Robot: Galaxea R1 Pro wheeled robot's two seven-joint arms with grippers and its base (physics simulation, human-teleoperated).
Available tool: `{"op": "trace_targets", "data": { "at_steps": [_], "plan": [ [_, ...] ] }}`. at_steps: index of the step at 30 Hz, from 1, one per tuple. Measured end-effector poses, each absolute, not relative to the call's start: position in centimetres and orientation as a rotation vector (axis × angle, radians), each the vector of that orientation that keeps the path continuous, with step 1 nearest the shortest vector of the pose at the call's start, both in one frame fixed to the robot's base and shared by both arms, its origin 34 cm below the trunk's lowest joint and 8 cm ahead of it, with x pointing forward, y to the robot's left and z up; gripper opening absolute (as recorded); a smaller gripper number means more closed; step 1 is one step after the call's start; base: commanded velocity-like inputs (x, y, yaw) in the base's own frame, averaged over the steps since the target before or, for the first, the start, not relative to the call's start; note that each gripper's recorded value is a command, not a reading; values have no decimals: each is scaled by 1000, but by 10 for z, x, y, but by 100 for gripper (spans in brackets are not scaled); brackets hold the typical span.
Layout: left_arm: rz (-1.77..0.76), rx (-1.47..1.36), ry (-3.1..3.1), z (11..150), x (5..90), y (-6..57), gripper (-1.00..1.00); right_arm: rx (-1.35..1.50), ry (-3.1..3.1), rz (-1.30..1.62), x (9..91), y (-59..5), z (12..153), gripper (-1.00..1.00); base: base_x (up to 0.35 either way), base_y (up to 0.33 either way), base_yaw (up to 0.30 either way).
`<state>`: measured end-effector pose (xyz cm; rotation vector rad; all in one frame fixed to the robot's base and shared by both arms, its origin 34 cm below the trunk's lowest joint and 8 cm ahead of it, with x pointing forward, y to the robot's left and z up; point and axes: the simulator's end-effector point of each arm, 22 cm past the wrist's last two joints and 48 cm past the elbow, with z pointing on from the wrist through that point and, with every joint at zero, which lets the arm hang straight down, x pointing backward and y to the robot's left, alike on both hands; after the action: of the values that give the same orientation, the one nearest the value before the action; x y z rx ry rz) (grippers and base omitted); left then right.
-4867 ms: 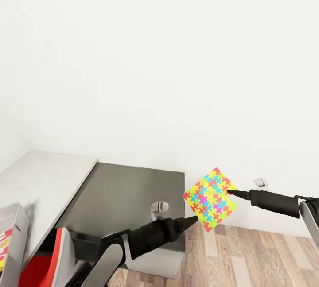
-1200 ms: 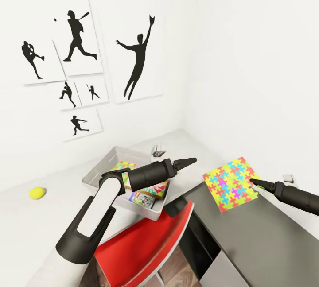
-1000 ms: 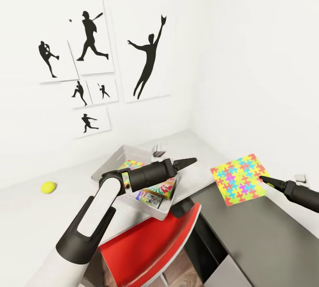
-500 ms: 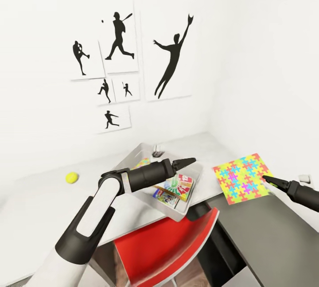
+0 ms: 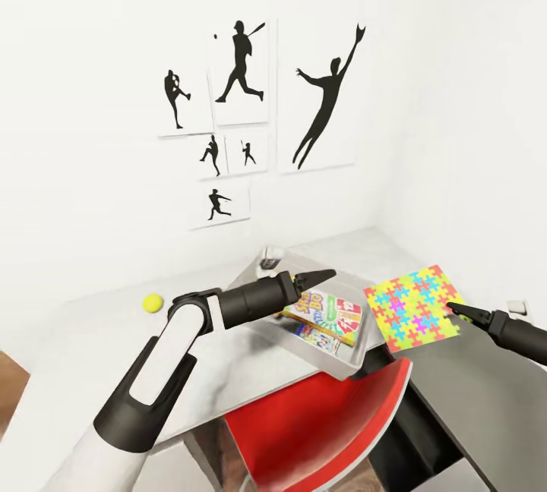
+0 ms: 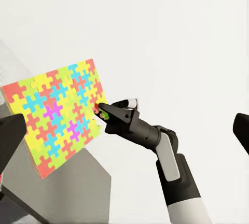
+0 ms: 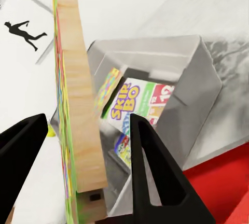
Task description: Put all the toys in the child's room - the three board games (two on the bed and one on the table), the two jigsaw puzzles on the table, and the tennis ball on the table - inside the toy box on the table in the child's room.
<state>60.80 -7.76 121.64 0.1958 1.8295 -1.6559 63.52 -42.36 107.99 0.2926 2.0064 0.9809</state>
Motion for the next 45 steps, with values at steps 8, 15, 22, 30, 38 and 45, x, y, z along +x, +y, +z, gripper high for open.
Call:
{"op": "trace_targets", "data": {
  "at_steps": [8,15,22,30,38,45],
  "plan": [
    [-1676,190,1825,1218,607,-78,100,298,2003,984,636,-424,1080,-100,0,193,1],
    [-1678,186,1824,1218,607,-78,100,295,2002,981,636,-424,1081,-100,0,23,0],
    [-1676,185,1825,1218,607,-77,100,294,2003,983,635,-423,1080,-100,0,3,0],
    [-1676,184,1825,1218,607,-76,100,295,2002,986,635,-422,1080,-100,0,15,0],
    [-1675,185,1825,1218,607,-76,100,290,2001,984,634,-422,1081,-100,7,192,-5],
    [-1675,184,1824,1218,607,-76,100,273,1995,976,633,-420,1086,-100,85,277,-166]
  ]
}}
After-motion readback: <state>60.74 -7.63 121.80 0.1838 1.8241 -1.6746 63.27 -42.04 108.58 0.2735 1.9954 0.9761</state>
